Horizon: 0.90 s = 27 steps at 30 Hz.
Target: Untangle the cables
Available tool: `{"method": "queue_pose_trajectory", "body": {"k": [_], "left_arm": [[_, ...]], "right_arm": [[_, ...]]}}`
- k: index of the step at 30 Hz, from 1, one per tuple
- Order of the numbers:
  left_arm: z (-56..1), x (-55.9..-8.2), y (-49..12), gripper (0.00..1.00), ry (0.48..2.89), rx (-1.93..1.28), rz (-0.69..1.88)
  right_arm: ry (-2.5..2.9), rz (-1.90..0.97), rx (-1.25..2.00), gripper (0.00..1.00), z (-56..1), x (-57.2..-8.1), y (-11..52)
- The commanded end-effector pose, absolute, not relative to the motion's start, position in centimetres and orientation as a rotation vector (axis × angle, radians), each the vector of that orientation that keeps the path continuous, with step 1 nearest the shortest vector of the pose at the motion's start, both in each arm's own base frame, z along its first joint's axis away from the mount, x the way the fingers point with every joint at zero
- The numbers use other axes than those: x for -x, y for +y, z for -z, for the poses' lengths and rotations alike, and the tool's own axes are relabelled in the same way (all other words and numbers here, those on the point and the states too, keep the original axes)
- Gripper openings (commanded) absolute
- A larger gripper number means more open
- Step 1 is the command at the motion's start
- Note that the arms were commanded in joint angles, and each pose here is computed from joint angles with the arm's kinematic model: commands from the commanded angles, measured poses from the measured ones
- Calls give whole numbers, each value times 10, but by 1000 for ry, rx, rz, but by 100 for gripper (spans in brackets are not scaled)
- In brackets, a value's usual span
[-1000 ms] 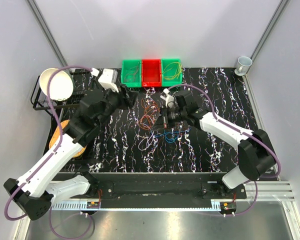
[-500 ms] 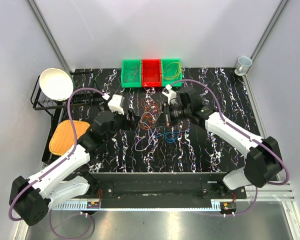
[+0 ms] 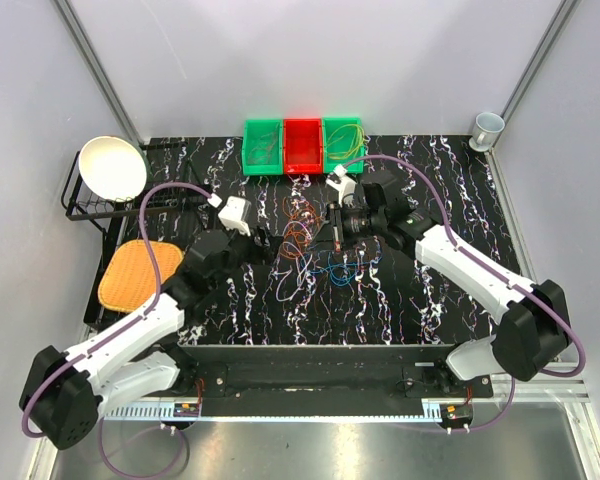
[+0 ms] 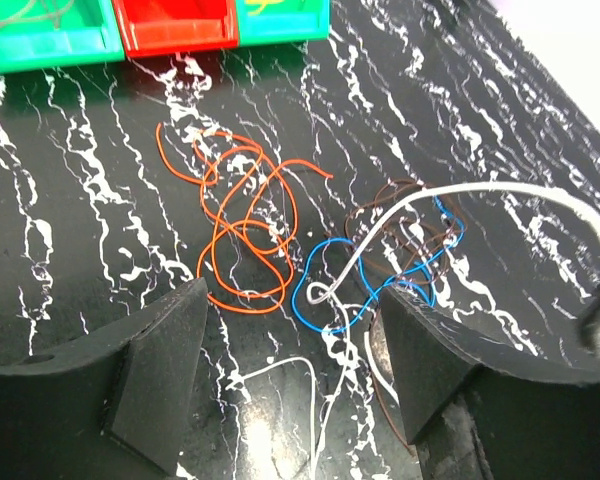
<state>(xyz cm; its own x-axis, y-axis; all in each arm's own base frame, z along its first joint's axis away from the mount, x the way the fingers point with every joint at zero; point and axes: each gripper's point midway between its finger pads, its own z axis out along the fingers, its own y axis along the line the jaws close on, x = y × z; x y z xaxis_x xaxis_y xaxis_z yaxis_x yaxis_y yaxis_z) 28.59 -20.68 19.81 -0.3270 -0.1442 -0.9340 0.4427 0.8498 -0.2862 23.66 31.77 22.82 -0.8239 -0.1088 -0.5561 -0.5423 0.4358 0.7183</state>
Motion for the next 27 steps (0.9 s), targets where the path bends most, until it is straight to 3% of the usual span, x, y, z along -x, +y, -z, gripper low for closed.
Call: {"method": "queue_pose_trajectory", "body": {"k": [1,14,18,25,27], "left_arm": [[-210,-293,-216,73,1736,-251,629],[-198,-307,-234,58,1741,-279,654],[-199,-314,-239,48,1745,-272,658],[-211,-320,-249,15,1710,-272,702],[-216,-321,-250,11,1691,-263,710]], "right_arm": [[2158,-1401,595,0,-264,-232,321],[2135,-1466,623,0,-274,-226,325],[2132,-1478,624,0,-276,-226,326],[2128,-1501,640,0,-273,-225,329],[2128,-1510,650,0,-272,-224,329]]}}
